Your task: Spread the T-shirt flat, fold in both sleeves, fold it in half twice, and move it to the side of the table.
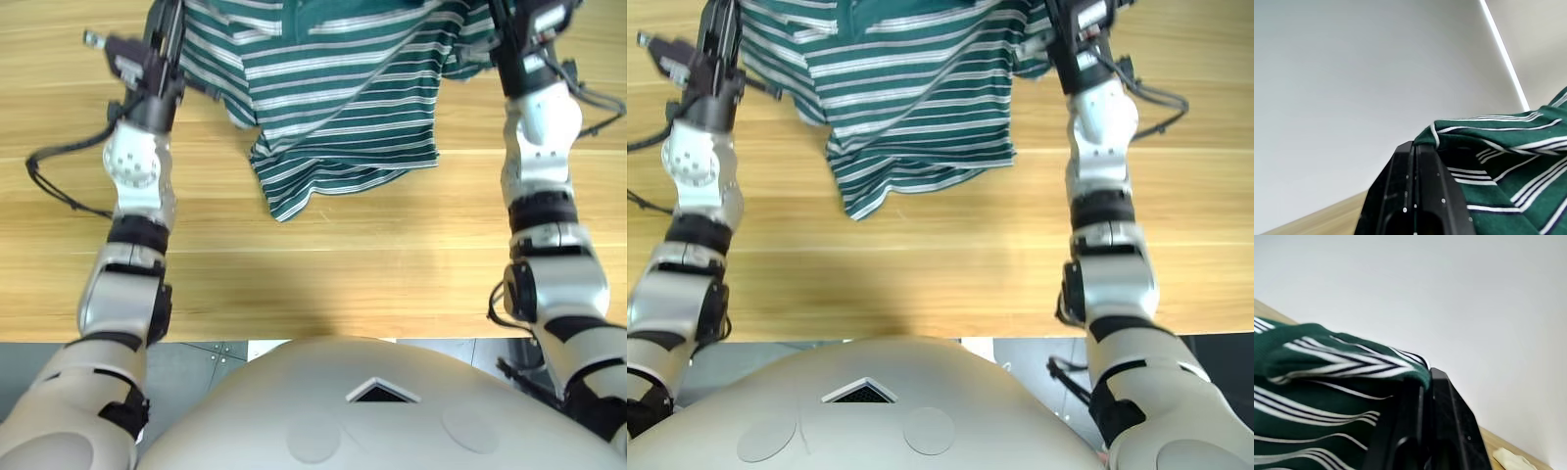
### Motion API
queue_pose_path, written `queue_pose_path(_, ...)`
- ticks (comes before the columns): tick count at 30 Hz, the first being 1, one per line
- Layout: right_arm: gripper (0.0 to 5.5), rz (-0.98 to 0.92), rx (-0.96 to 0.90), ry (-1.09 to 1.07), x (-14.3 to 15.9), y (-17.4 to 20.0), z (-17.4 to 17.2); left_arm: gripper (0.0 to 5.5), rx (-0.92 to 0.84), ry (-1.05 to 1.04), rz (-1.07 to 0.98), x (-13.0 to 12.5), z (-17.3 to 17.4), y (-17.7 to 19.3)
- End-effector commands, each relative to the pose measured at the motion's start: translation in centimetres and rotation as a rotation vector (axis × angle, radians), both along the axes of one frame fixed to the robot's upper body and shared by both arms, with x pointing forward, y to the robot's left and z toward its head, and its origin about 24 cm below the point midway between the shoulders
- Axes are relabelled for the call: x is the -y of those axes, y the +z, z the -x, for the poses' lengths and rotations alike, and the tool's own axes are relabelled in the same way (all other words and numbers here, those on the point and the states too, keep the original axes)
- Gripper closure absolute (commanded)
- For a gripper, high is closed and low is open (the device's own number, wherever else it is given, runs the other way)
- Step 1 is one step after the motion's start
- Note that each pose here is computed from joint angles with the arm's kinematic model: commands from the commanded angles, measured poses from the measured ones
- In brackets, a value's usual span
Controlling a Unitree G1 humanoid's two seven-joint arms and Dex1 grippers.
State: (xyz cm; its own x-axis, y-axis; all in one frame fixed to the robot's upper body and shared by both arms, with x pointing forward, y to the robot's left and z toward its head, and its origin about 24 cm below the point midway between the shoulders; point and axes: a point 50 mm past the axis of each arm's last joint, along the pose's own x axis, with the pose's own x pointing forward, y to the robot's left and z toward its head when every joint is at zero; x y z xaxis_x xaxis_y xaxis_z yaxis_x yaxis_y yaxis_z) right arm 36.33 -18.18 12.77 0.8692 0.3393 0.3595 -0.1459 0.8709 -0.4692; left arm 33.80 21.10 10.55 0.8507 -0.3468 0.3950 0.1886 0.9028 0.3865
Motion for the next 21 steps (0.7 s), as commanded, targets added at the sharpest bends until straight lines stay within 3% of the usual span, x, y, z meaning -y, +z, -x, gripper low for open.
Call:
queue_pose_path(1,5.50,0.074,0.049,-0.400,-3.3,8.1,-5.8,5.49,-0.173,0.289,-0.163,3.1,-7.6,6.5)
queue_pose_path(5,5.50,-0.114,0.303,-0.623,-3.0,16.5,-5.6,5.49,0.092,0.458,-0.014,3.7,-8.5,16.8)
queue_pose_path(7,5.50,-0.149,0.458,-0.639,-2.7,18.6,-4.7,5.49,0.210,0.472,0.050,3.0,-7.9,19.3)
queue_pose_path(8,5.50,-0.149,0.486,-0.628,-2.3,18.4,-4.5,5.49,0.222,0.463,0.045,2.6,-7.8,18.8)
queue_pose_path(11,5.50,-0.046,0.451,-0.513,-1.3,14.3,-4.4,5.49,0.116,0.410,-0.091,1.8,-7.5,12.1)
queue_pose_path(15,5.50,0.174,0.259,-0.179,0.9,3.4,-1.3,5.49,-0.235,0.079,-0.433,2.2,-2.0,-4.1)
queue_pose_path(18,5.50,0.375,0.018,0.111,3.7,-5.6,6.1,5.49,-0.406,-0.264,-0.555,1.6,6.0,-11.9)
queue_pose_path(21,5.50,0.527,-0.256,0.365,5.6,-10.7,15.0,5.49,-0.466,-0.529,-0.556,-0.1,13.4,-14.0)
